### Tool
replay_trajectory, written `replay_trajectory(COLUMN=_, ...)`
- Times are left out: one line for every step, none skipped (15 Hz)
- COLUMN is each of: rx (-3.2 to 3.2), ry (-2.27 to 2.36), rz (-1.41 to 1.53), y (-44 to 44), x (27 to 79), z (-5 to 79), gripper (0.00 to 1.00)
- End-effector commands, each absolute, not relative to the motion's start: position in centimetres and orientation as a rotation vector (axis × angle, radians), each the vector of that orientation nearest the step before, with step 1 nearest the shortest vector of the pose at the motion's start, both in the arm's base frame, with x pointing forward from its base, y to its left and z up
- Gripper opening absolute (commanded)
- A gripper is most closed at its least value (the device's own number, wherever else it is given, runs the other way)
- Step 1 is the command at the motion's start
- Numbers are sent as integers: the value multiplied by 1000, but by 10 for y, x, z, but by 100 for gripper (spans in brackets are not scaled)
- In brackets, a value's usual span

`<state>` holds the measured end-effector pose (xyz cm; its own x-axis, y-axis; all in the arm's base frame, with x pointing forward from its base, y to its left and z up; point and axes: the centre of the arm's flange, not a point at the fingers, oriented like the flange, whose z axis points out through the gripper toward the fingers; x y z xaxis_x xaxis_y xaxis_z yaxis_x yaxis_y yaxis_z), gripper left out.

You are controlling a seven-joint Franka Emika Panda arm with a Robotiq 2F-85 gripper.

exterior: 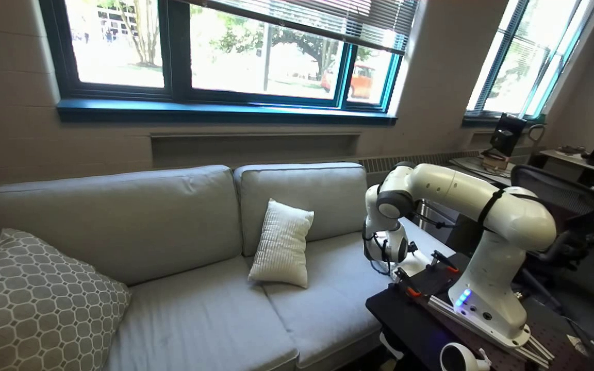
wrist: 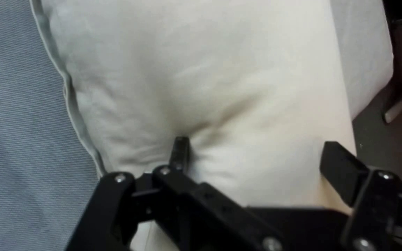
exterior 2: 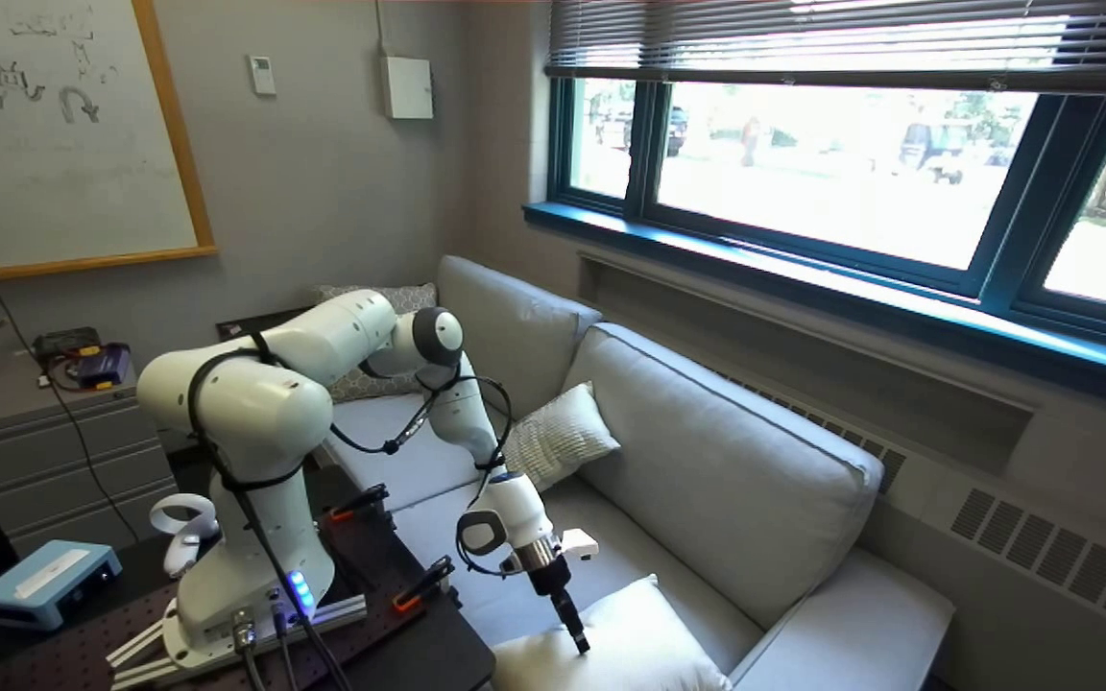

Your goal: Move the cushions to the right shoulder of the couch

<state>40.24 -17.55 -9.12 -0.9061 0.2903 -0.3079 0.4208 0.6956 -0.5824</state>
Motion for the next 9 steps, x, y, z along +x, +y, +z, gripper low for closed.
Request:
replay_trajectory(rx=583, ry=2745, rz=-1107, y=-159, x=454, z=-135, gripper=72)
replay_trajectory(rx=580, ry=2753, rz=-1109, y=-161, x=450, z=-135, gripper=65)
replay_trajectory(rx=579, ry=2764, rz=-1104, y=-162, x=447, z=-134, gripper=58)
replay_trajectory(rx=581, ry=2771, rz=-1098, y=-162, x=446, z=-134, gripper=50)
replay_trajectory(rx=585, ry=2775, rz=-1091, y=-163, x=445, z=-134, gripper=42)
replay_trajectory(rx=591, ry=2777, rz=-1085, y=-162, x=444, z=-135, gripper=35)
replay_trajectory(rx=598, ry=2775, rz=-1082, y=-162, x=444, z=-135, gripper=26)
replay_trajectory(rx=605, ry=2773, rz=-1080, y=-162, x=444, z=-135, gripper=19)
replay_trajectory(rx=614, ry=2764, rz=-1082, y=-162, x=445, z=-134, gripper=12)
